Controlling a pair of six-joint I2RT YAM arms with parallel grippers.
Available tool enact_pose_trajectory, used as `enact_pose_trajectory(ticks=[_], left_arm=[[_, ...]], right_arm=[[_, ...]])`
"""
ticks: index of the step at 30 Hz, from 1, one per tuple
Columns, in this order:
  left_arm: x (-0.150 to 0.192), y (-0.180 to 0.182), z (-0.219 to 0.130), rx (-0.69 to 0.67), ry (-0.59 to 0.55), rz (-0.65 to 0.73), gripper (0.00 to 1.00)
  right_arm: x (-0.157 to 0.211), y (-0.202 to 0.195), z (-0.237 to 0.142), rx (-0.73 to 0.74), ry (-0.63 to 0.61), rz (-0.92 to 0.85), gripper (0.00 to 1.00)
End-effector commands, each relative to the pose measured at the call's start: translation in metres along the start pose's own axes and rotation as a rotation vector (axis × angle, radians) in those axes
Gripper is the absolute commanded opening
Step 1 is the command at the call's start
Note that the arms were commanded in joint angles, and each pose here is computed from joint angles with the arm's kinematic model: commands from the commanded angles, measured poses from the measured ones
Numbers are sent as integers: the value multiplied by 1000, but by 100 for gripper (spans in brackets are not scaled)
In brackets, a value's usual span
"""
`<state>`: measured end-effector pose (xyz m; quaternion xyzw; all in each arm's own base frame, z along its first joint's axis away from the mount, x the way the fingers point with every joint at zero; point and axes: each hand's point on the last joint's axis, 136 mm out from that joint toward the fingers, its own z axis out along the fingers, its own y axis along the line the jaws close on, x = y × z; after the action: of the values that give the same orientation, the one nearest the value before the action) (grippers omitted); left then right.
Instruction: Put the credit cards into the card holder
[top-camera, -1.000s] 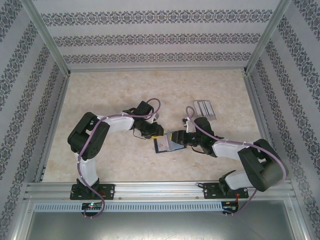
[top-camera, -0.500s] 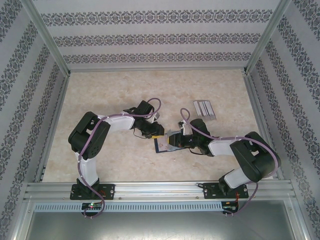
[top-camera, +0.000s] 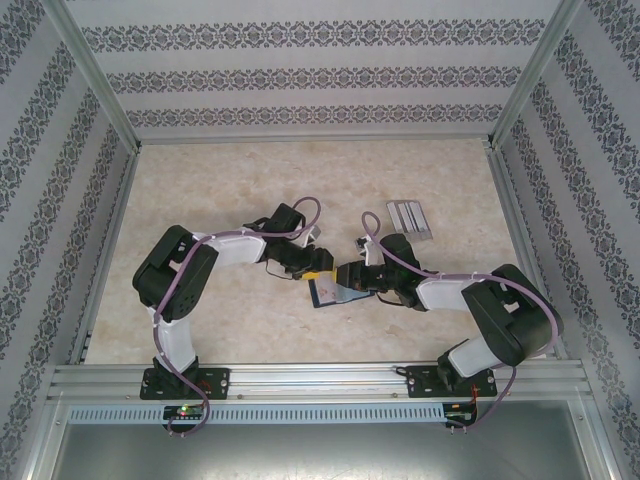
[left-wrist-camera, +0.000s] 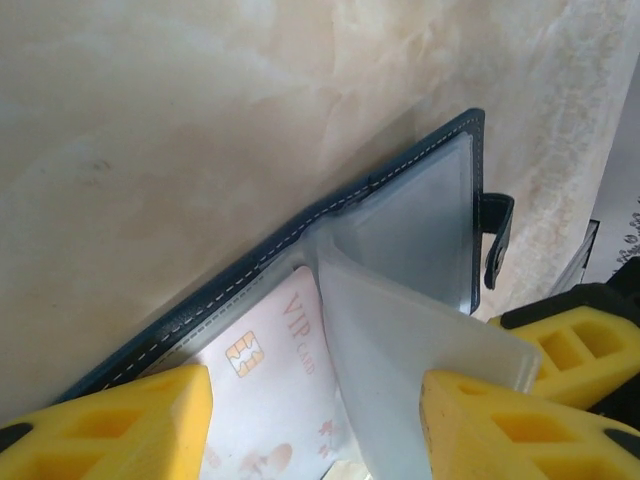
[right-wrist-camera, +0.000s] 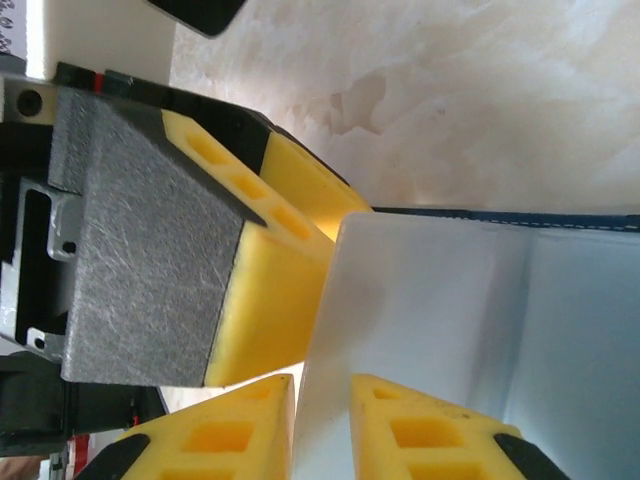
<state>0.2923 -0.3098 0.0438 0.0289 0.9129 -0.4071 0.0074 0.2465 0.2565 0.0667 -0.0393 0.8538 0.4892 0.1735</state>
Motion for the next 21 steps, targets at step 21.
enact_pose_trajectory(ticks=[21], left_arm=[[-14,8,0,23,-31,-52,40]], right_arm=[[-5,0,2,-18,2,-3,15]])
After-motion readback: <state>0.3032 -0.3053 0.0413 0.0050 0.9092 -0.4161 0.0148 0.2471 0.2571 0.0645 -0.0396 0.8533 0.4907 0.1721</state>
